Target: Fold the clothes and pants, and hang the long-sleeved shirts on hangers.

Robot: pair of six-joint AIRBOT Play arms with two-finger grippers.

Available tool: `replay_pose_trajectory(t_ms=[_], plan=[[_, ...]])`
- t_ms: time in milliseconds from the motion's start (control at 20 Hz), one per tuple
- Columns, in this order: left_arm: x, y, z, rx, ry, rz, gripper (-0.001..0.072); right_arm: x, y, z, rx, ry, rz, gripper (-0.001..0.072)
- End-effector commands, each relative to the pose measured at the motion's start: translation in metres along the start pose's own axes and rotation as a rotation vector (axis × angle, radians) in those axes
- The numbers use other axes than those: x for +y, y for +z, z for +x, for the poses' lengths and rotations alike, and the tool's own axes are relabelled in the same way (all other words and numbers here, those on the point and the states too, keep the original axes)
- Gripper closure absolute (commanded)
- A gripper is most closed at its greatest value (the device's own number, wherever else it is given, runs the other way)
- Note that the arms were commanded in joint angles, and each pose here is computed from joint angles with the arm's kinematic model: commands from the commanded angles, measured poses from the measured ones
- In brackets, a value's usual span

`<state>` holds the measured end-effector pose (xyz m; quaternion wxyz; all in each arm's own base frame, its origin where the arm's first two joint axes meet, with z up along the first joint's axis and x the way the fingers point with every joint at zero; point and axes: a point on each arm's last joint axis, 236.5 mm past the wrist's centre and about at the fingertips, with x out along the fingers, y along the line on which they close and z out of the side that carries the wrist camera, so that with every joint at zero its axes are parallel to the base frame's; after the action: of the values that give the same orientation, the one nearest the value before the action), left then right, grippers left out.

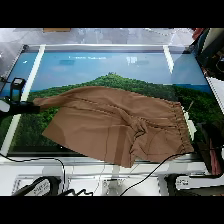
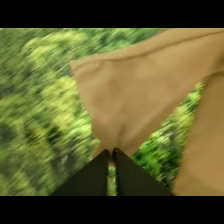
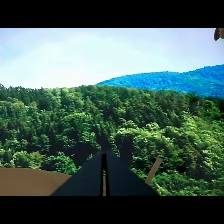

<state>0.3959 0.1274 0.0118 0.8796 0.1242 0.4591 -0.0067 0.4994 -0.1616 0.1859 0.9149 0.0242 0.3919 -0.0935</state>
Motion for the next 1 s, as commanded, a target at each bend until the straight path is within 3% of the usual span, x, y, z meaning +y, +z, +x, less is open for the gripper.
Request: replay_pose_trajectory(t_ms=[0, 150, 250, 350, 450, 550, 650, 950], plan=[[0.004, -0.031, -0.003, 0.086, -0.013, 0.011, -0.0013, 0.0, 0.002, 0.0, -0.009, 0.0, 0.001, 0.0679], [-0.008, -0.045, 0.0, 0.145, -0.063, 0.004, 0.0017, 0.0, 0.002, 0.0, -0.009, 0.0, 0.001, 0.0679], [0.009, -0.023, 0.003, 0.054, 0.013, -0.098, 0.029, 0.0, 0.002, 0.001, -0.01, 0.0, 0.001, 0.0679], [0.032, 0.011, 0.008, -0.104, 0.081, -0.364, 0.0293, 0.0, 0.003, 0.001, -0.011, 0.001, 0.002, 0.0679], [0.026, 0.016, 0.026, -0.079, 0.022, -0.525, 0.0277, 0.0, 0.003, 0.001, -0.012, 0.003, 0.003, 0.0679], [0.003, 0.004, 0.053, 0.064, -0.101, -0.58, 0.0249, 0.001, 0.003, 0.001, -0.012, 0.005, 0.004, 0.0679], [-0.008, 0.0, 0.074, 0.157, -0.184, -0.615, 0.0135, 0.001, 0.003, 0.001, -0.012, 0.005, 0.004, 0.0679], [-0.005, 0.007, 0.108, 0.19, -0.221, -0.661, 0.0127, 0.001, 0.003, 0.001, -0.012, 0.005, 0.004, 0.0679]])
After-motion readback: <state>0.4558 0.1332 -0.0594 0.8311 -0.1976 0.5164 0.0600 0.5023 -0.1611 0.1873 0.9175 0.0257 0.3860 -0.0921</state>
